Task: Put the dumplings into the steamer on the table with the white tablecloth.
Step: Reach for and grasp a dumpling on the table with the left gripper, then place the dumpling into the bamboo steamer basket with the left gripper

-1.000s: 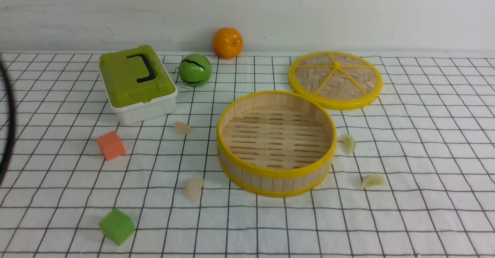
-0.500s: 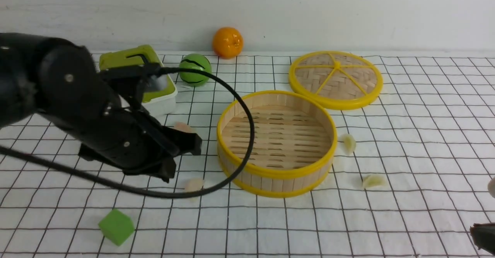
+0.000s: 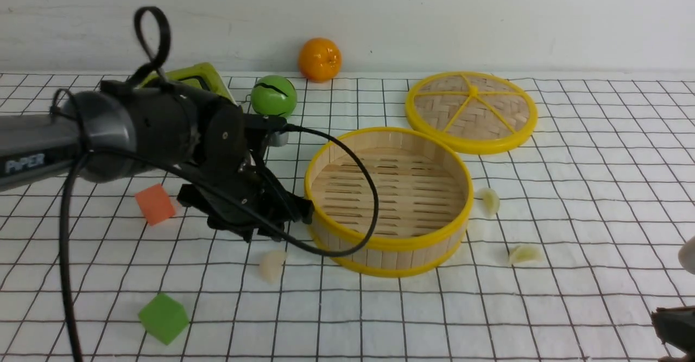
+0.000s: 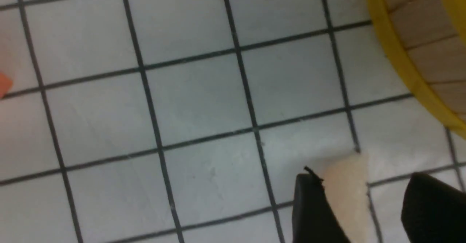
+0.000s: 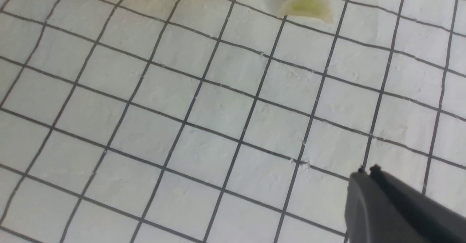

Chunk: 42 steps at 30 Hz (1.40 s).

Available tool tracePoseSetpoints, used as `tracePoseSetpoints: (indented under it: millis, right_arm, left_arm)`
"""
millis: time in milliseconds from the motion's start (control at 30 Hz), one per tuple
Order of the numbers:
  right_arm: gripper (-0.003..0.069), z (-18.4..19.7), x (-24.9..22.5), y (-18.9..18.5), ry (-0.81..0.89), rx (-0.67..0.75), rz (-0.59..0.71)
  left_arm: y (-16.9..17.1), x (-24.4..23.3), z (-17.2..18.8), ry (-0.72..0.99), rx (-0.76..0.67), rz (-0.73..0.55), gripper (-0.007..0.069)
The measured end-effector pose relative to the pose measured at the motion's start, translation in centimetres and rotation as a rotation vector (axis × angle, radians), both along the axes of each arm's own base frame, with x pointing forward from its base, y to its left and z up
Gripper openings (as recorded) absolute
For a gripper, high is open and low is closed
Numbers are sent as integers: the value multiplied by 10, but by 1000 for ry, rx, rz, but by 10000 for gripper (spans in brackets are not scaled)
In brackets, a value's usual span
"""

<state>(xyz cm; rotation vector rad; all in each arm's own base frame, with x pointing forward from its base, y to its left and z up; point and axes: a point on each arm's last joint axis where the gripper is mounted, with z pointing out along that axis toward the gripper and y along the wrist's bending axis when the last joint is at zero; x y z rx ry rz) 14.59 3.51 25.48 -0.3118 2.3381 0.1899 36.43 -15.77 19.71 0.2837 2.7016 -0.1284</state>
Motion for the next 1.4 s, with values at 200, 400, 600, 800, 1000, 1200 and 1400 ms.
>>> tracePoseSetpoints:
  millis: [200, 400, 600, 800, 1000, 1200, 1400]
  right_arm:
    - [-8, 0, 0, 0, -4, 0, -1]
    - [-5, 1, 0, 1, -6, 12, -4]
    - [-1, 1, 1, 1, -8, 21, -5]
    - [1, 1, 1, 1, -11, 22, -5]
    - [5, 2, 1, 2, -9, 41, -10]
    - [9, 2, 1, 2, -11, 48, -12]
    - [13, 2, 1, 2, -14, 45, -10]
  left_arm:
    - [-2, 4, -22, 70, 29, 1, 338]
    - [-3, 5, -28, 86, 36, -14, 204]
    - [-5, 4, -26, 105, 11, 3, 178]
    - [-5, 2, 10, 145, 13, 10, 178]
    - [-21, 17, 105, -54, -197, 20, 176]
    - [-44, 47, 114, -107, -342, -16, 157]
    - [-65, 85, 46, 16, -301, -22, 153]
